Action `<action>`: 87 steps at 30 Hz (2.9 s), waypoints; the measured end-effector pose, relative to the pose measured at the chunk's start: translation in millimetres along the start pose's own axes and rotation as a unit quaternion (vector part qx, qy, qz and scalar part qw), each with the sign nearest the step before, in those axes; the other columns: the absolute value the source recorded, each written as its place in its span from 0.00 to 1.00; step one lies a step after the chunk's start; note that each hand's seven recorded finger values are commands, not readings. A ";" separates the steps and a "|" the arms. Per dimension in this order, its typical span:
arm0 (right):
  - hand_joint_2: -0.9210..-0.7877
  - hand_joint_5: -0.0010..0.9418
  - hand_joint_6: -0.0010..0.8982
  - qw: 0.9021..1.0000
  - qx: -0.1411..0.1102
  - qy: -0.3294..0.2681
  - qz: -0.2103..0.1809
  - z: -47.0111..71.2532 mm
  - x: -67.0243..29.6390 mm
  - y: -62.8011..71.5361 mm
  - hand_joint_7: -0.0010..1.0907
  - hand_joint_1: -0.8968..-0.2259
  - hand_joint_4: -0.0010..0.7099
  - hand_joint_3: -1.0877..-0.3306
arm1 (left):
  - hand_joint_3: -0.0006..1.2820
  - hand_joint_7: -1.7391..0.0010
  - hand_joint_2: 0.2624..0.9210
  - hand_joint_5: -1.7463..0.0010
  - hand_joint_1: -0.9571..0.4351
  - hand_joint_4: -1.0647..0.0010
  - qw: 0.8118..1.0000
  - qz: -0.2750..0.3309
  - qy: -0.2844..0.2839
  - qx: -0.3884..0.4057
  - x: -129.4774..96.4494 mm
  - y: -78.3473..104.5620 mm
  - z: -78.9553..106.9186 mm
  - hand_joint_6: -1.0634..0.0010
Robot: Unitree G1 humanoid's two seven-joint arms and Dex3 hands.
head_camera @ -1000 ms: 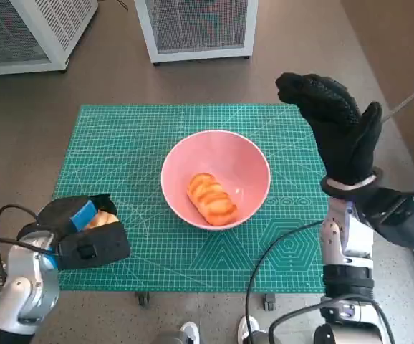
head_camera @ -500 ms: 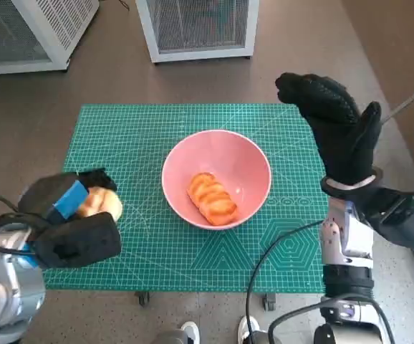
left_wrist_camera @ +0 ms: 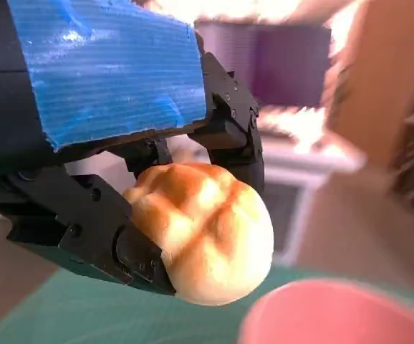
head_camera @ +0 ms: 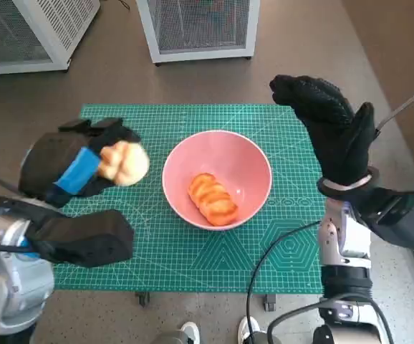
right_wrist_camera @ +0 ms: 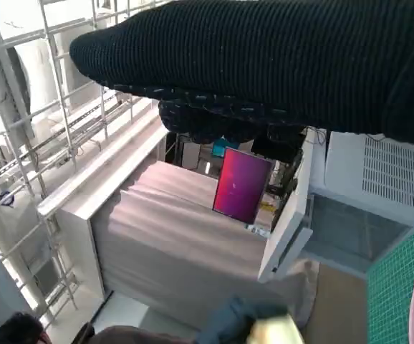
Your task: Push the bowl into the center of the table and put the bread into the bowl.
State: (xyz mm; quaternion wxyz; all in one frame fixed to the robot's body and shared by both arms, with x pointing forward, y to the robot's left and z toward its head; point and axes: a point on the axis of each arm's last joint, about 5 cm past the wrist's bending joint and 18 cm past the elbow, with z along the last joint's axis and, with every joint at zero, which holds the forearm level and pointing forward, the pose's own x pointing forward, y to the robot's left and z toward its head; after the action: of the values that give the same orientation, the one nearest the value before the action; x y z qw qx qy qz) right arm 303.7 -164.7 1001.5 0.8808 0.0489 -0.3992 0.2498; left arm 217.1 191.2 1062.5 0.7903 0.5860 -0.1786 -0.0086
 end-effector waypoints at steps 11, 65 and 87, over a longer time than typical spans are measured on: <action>0.00 0.00 0.06 1.000 0.002 0.000 0.002 0.8 0.7 1.2 0.34 0.38 0.26 0.52 | 0.01 0.40 0.97 0.41 0.69 0.20 0.994 0.001 -0.104 -0.032 29.4 -13.1 32.7 0.35; 0.00 0.00 0.05 1.000 -0.007 0.000 -0.010 5.4 -3.3 -1.9 0.35 0.41 0.26 0.52 | 0.01 1.00 0.95 1.00 0.35 0.98 0.977 -0.161 -0.123 -0.072 77.1 -50.8 46.2 0.79; 0.00 0.00 0.04 1.000 -0.011 -0.001 -0.017 7.3 1.3 -2.6 0.35 0.42 0.26 0.52 | 0.20 0.99 1.00 0.99 0.24 0.93 0.901 -0.007 -0.178 -0.395 54.2 -22.3 -16.4 0.77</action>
State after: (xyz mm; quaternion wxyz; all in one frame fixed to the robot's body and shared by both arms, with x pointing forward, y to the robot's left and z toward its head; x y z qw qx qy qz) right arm 300.7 -168.6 1007.6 0.8850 0.0456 -0.4020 0.2306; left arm 277.0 187.3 1052.4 0.9119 0.2160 -0.2940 -0.1880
